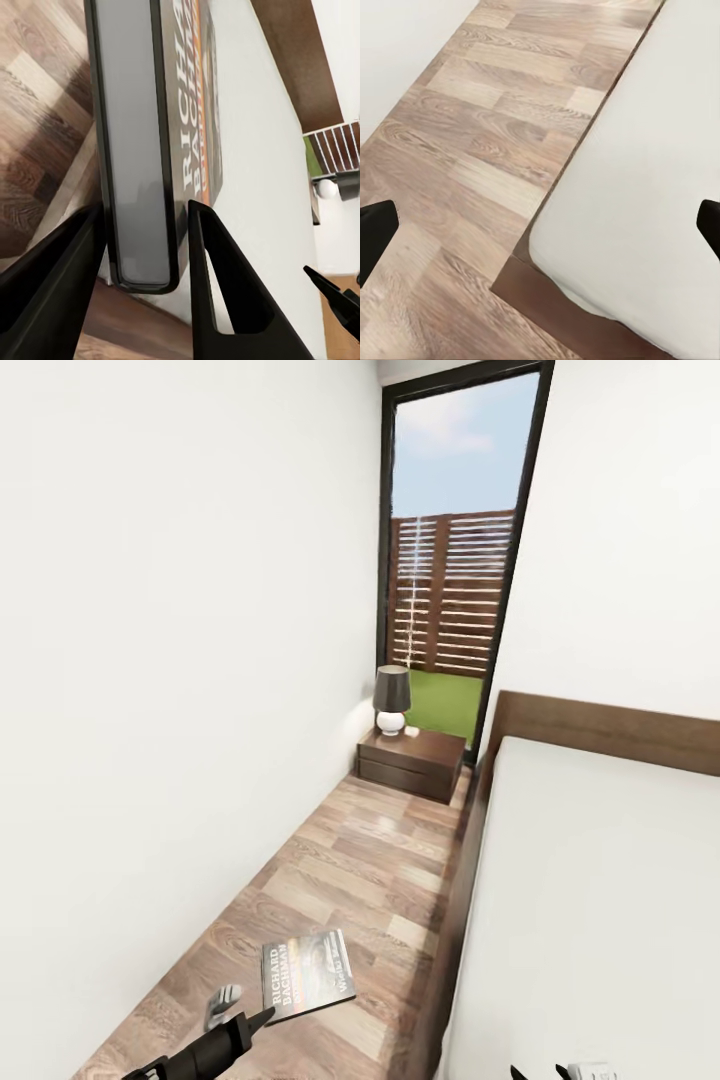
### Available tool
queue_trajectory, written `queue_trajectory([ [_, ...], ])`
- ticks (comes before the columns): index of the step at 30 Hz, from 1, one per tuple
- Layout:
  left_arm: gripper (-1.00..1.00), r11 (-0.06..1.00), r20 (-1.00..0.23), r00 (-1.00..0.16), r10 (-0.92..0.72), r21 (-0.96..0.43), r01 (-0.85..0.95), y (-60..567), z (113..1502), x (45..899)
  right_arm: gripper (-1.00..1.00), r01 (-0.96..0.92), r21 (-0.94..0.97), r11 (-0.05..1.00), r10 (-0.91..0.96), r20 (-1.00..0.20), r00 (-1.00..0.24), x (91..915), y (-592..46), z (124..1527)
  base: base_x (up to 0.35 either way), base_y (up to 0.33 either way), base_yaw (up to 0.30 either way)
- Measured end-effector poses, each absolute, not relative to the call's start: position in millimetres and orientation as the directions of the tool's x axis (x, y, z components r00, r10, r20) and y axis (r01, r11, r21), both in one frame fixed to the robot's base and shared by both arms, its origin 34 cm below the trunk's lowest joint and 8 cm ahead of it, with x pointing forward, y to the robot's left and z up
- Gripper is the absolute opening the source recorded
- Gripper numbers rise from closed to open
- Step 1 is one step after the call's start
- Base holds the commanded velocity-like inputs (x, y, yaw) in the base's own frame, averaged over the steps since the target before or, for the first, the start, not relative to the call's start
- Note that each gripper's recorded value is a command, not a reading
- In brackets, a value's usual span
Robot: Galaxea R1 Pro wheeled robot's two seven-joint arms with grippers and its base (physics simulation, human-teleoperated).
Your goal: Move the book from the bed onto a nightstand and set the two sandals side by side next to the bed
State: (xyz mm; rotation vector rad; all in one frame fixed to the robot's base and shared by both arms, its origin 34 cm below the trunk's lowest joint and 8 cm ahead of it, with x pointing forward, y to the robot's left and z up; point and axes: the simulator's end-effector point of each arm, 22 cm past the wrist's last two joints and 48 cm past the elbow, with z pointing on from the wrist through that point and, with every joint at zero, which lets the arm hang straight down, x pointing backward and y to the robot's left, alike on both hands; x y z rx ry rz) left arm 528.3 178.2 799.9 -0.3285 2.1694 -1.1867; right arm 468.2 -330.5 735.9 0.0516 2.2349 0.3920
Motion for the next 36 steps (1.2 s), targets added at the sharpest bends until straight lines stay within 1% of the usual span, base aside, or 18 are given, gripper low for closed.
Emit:
queue_trajectory([
  [18, -1.00, 0.562, -0.412, -0.767, -0.492, -0.823, 0.081, 177.9, 799.9, 528.2, 1.00, -0.096, 0.297, 0.950, 0.169, -0.747, -0.643, 468.2, -330.2, 735.9, 0.000, 0.000, 0.278],
  [25, -1.00, 0.560, -0.411, -0.765, -0.496, -0.825, 0.081, 178.0, 800.6, 528.9, 1.00, -0.096, 0.297, 0.950, 0.169, -0.747, -0.643, 468.1, -330.4, 735.9, 0.000, 0.038, 0.043],
  [36, -1.00, 0.560, -0.411, -0.766, -0.495, -0.825, 0.080, 178.1, 800.5, 528.7, 1.00, -0.096, 0.298, 0.950, 0.169, -0.747, -0.643, 468.1, -330.1, 735.8, 0.000, 0.242, 0.002],
])
